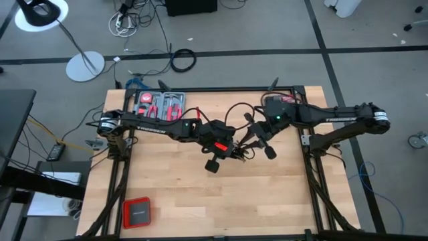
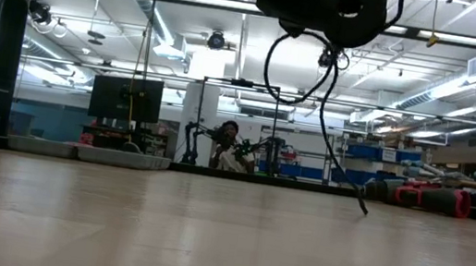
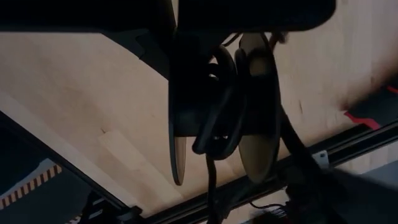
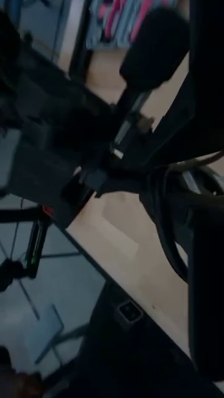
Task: Coil cords
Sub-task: Coil the black wire on the spool
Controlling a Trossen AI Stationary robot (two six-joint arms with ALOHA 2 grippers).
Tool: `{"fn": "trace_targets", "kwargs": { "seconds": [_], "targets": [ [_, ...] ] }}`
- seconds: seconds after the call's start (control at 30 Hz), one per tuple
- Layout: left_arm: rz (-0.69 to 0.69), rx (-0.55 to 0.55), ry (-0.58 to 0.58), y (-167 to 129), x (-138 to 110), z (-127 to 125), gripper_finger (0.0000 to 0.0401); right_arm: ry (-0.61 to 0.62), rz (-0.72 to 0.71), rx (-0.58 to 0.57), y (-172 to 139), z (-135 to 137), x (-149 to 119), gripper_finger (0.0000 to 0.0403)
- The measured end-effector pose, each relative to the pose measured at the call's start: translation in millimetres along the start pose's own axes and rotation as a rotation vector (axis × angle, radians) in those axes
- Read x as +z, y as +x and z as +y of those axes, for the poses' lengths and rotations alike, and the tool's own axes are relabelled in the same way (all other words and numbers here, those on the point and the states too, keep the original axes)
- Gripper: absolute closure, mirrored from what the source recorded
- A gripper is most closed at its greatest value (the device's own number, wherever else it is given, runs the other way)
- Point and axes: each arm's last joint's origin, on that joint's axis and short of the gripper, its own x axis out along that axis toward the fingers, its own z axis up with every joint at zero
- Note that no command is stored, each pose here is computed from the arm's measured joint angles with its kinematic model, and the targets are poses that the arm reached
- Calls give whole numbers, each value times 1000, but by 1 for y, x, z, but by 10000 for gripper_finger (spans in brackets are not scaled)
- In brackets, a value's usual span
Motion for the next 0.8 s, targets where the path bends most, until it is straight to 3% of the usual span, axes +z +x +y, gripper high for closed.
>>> {"fn": "trace_targets", "kwargs": {
  "seconds": [0.3,0.6,0.8],
  "targets": [
    [-51,17,33,0,5,1,401,33,-84,-139,-17,20,17,320],
    [-92,34,42,-1,9,4,401,-7,-121,-60,-9,23,29,321],
    [-107,-15,50,0,11,-2,401,-9,-89,-117,-9,7,27,325]
  ]
}}
